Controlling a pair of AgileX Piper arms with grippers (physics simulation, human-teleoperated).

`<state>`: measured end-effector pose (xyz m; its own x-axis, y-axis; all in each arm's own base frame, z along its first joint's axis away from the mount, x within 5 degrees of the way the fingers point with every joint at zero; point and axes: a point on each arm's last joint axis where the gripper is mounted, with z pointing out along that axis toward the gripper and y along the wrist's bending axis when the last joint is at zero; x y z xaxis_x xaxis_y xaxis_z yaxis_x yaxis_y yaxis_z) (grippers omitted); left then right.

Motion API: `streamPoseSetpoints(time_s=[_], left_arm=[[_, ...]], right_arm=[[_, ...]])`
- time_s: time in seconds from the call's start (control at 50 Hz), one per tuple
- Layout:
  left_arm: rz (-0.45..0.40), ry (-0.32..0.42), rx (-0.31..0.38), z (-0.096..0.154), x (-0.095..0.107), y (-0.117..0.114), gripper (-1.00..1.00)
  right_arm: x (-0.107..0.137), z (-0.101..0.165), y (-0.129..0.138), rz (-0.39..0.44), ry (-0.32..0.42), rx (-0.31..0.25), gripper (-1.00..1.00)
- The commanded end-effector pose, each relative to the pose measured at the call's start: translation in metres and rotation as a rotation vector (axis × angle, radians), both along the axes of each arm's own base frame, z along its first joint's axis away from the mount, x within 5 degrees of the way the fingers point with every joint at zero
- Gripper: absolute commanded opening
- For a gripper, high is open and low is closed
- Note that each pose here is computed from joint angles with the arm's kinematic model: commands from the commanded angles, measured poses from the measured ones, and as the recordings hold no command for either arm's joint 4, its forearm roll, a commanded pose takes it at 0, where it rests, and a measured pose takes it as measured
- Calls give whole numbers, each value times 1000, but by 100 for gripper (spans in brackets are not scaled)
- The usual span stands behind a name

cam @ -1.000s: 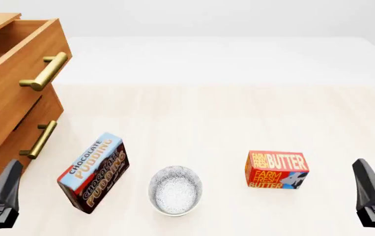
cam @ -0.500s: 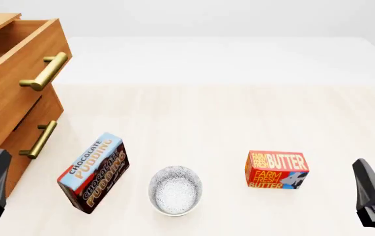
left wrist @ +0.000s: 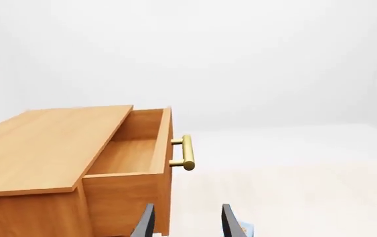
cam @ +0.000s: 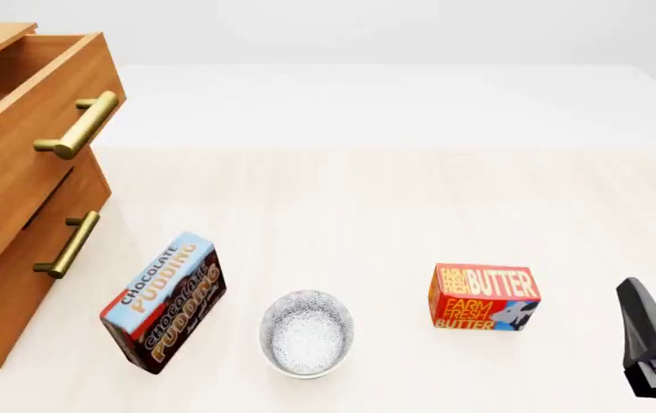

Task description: Put the bowl in the top drawer of the cabinet.

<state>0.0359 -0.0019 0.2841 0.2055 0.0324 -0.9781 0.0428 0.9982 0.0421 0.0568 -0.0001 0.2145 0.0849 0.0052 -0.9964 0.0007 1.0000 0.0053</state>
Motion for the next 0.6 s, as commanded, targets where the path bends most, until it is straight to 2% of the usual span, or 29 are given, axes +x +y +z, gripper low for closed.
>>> streamPoseSetpoints(time_s=[0.02,0.28,0.6], left_arm=[[-5,-35,-1,18,-8,0,100],[-19,-67,-1,37,-18,1,100],[-33,-126,41,71,-41,2,100]], right_arm=[[0,0,0,0,0,0,100],[0,0,0,0,0,0,100],[0,0,0,0,0,0,100]])
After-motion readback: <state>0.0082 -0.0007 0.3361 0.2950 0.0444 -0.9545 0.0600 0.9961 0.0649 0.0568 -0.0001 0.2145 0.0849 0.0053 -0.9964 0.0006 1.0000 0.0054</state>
